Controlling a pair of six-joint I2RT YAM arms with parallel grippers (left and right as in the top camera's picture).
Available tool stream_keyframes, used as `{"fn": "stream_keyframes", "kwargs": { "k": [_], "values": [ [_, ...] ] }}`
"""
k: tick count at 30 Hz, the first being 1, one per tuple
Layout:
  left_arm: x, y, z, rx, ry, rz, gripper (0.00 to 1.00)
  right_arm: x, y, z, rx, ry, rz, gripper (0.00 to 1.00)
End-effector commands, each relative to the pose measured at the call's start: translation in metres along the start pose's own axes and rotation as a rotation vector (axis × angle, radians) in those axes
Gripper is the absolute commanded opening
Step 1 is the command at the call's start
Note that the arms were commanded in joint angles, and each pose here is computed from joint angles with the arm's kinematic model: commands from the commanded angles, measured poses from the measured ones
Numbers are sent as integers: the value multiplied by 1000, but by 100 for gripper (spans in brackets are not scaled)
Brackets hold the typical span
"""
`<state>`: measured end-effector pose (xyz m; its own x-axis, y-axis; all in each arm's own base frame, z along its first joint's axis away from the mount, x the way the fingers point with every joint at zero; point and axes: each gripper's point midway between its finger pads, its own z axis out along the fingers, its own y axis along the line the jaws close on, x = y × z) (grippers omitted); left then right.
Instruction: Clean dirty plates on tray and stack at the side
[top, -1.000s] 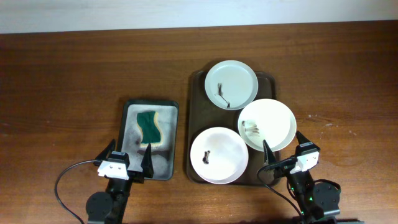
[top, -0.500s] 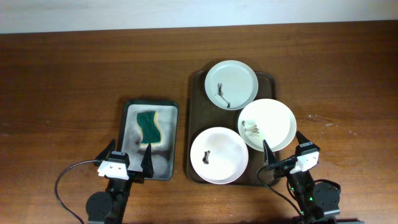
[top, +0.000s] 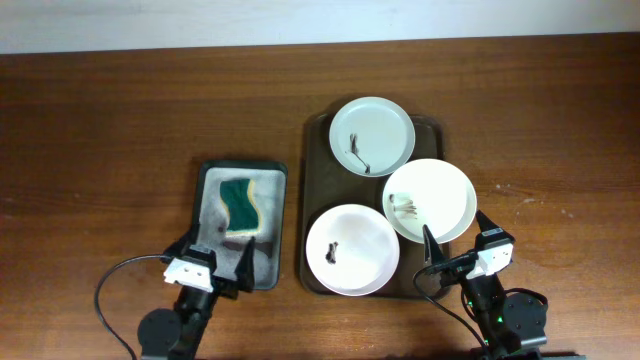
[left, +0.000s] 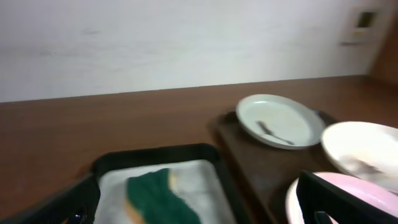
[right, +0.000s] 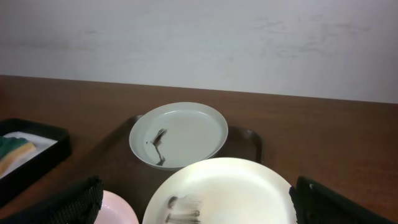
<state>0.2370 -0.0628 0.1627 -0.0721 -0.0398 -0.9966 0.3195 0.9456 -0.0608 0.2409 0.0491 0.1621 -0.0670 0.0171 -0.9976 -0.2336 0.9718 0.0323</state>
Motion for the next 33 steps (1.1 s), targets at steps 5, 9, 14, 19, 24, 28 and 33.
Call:
{"fn": "stream_keyframes", "kwargs": {
  "k": [5, 9, 14, 19, 24, 28, 33],
  "values": [
    [1, -18, -1, 109, 5, 11, 99, 4, 7, 1, -43, 8, 3, 99],
    [1, -18, -1, 108, 5, 11, 99, 0, 21, 0, -121, -8, -1, 99],
    [0, -27, -2, 157, 3, 12, 99, -2, 31, -2, -184, -14, -3, 99],
    [-33, -34, -11, 182, -26, 22, 99, -69, 45, -22, -246, -133, -33, 99],
    [-93, -33, -18, 125, 408, -118, 99, -126, 41, -51, -180, 323, 71, 99],
    [-65, -21, -2, 71, 758, -217, 99, -135, 57, -32, -268, 636, 192, 99],
    [5, 29, 16, -226, 1046, -266, 98, -109, 77, -25, -361, 791, 277, 99]
  ]
}}
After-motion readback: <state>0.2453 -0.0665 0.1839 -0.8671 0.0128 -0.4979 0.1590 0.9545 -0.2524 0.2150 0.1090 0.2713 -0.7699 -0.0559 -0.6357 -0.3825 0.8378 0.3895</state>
